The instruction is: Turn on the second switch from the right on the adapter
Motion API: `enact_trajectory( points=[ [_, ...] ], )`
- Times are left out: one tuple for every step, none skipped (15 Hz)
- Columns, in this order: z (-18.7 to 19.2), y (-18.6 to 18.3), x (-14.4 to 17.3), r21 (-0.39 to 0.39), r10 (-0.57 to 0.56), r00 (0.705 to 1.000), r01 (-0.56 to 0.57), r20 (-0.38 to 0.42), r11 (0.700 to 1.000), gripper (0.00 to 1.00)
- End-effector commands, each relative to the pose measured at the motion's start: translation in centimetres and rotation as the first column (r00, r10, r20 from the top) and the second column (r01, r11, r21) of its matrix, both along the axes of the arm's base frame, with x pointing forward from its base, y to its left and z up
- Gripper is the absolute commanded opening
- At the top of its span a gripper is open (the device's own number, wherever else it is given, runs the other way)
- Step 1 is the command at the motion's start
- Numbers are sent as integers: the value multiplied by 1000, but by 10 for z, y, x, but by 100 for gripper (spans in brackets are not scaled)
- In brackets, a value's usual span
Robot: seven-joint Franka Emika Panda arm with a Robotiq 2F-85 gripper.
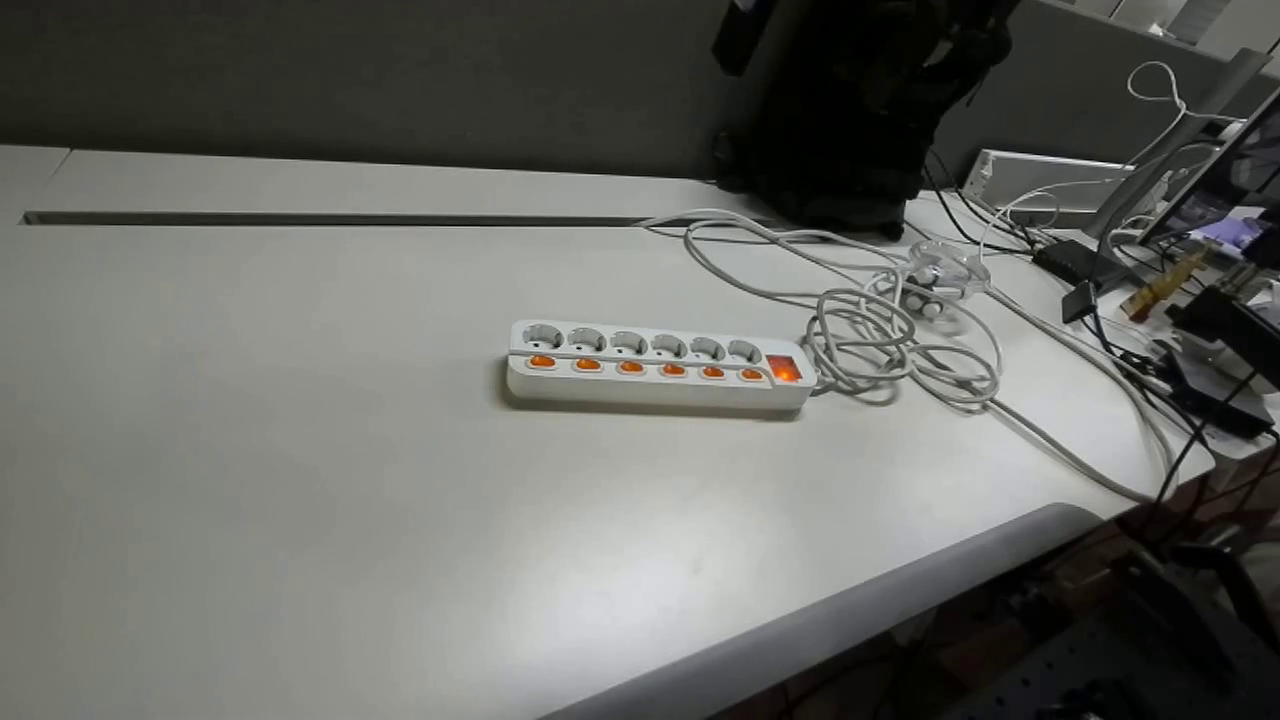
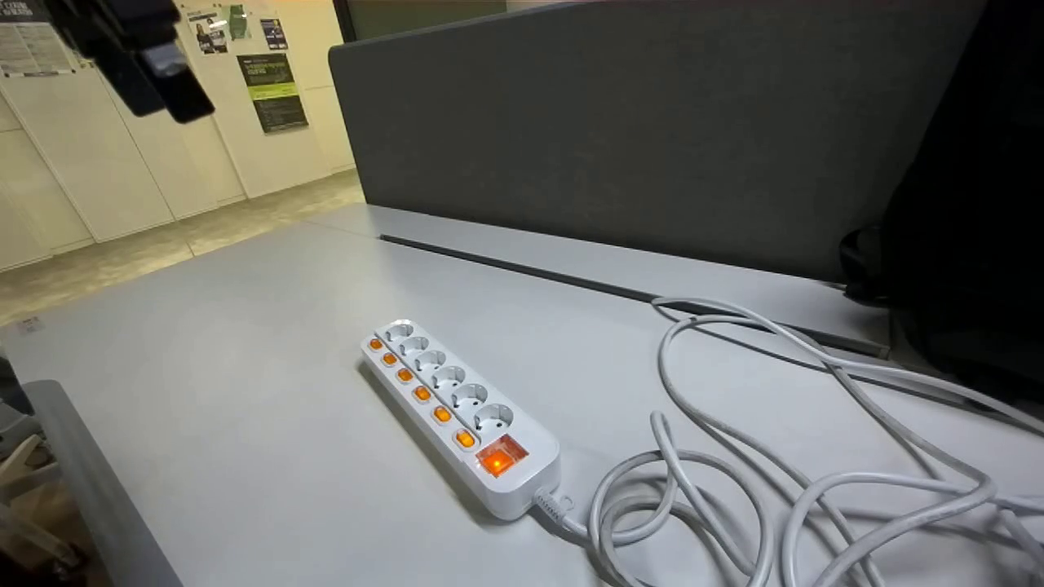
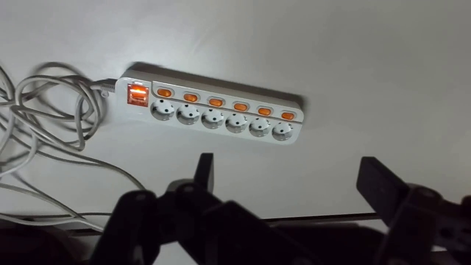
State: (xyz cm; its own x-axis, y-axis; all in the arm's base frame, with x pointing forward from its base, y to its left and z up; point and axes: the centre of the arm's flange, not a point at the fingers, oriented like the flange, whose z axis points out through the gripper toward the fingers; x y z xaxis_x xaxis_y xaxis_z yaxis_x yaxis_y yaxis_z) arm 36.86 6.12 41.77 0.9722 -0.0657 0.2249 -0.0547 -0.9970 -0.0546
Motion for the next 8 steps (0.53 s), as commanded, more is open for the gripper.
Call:
enact_trajectory(
  points=[
    [-25, -33, 16, -21, -128, 992, 128, 11, 992, 100],
    [-33, -41, 20, -33, -154, 988, 155, 15, 987, 100],
    [-41, -48, 23, -50, -173, 985, 174, 16, 983, 100],
    [-49, -53, 27, -69, -190, 982, 191, 19, 979, 100],
    [-58, -56, 30, -94, -202, 979, 203, 16, 975, 100],
    [-66, -59, 34, -112, -211, 977, 211, 10, 971, 100],
    [-74, -60, 37, -126, -217, 976, 215, 3, 968, 82],
    [-82, -61, 40, -139, -224, 974, 222, -5, 965, 74]
  ],
)
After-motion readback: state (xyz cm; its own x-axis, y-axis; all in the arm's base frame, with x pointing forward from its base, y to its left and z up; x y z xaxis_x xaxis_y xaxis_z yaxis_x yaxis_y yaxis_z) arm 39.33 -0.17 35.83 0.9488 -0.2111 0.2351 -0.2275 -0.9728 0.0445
